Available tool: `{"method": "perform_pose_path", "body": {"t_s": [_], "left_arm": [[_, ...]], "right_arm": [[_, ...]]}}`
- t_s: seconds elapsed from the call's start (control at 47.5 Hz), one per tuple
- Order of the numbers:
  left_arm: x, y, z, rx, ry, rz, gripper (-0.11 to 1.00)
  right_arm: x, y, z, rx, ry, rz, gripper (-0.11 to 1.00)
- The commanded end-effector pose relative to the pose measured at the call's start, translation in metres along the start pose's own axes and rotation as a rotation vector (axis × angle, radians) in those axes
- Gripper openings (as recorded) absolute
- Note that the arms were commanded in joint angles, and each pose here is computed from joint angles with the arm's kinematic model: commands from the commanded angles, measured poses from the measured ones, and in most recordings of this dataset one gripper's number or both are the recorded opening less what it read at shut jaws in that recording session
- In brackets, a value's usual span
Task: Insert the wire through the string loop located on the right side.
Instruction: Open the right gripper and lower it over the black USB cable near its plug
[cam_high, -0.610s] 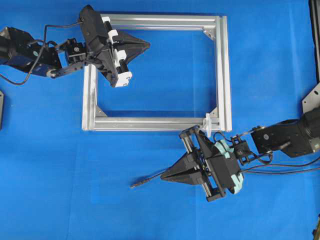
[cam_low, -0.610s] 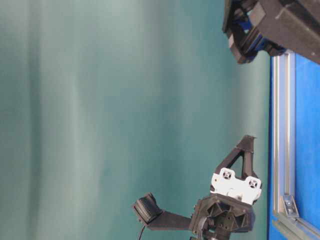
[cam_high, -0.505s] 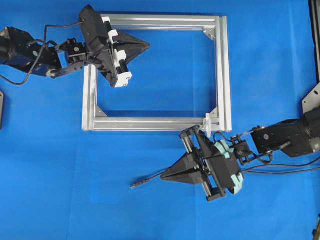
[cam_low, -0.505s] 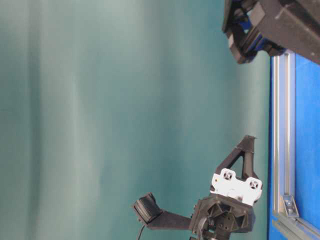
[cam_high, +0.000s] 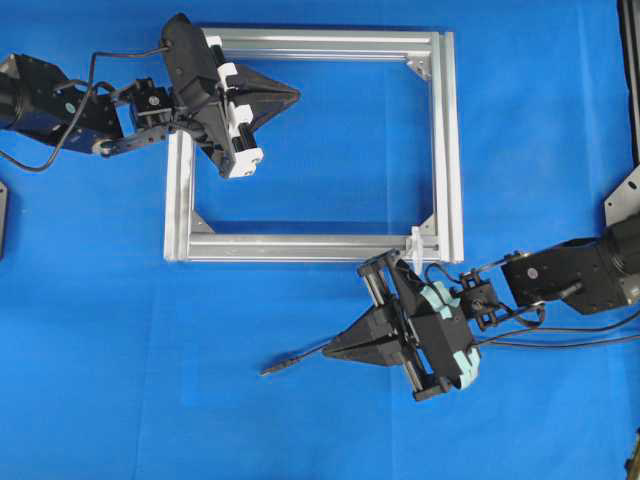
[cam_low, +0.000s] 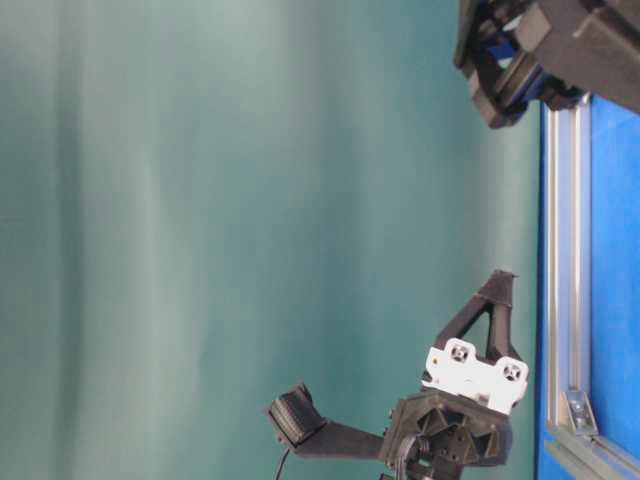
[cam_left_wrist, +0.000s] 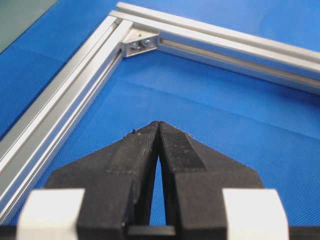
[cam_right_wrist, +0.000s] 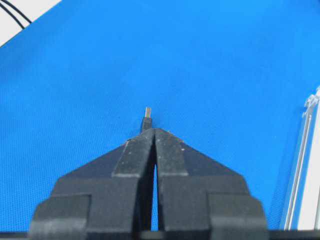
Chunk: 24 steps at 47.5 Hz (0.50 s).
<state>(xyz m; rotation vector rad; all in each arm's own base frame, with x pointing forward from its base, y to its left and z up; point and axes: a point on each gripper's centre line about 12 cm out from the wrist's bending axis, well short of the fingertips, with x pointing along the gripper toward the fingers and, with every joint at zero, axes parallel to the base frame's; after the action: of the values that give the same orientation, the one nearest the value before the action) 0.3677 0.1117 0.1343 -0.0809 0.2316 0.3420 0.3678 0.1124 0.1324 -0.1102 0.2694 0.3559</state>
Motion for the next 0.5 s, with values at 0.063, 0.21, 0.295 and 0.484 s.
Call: {"method": "perform_pose_path", "body": {"t_s": [0.063, 0.21, 0.295, 0.484], "left_arm": [[-0.0017, -0.0020, 0.0155, 0.001, -0.046, -0.006, 0.00], [-0.0017, -0.0015, 0.0156, 0.000, -0.046, -0.005, 0.00], [-0.0018, -0.0015, 0.0161, 0.000, -0.047, -0.005, 0.00], [-0.0018, -0.0015, 0.0161, -0.001, -0.047, -0.005, 0.00]], "right_arm": [[-0.0005, -0.0025, 0.0199, 0.009, -0.058, -0.008, 0.08], [0.0005, -0.0030, 0.0221, 0.024, -0.064, -0.010, 0.47], [0.0002, -0.0031, 0.0215, 0.025, -0.063, -0.011, 0.73], [0.0007, -0.0052, 0.0205, 0.041, -0.055, -0.025, 0.85]]}}
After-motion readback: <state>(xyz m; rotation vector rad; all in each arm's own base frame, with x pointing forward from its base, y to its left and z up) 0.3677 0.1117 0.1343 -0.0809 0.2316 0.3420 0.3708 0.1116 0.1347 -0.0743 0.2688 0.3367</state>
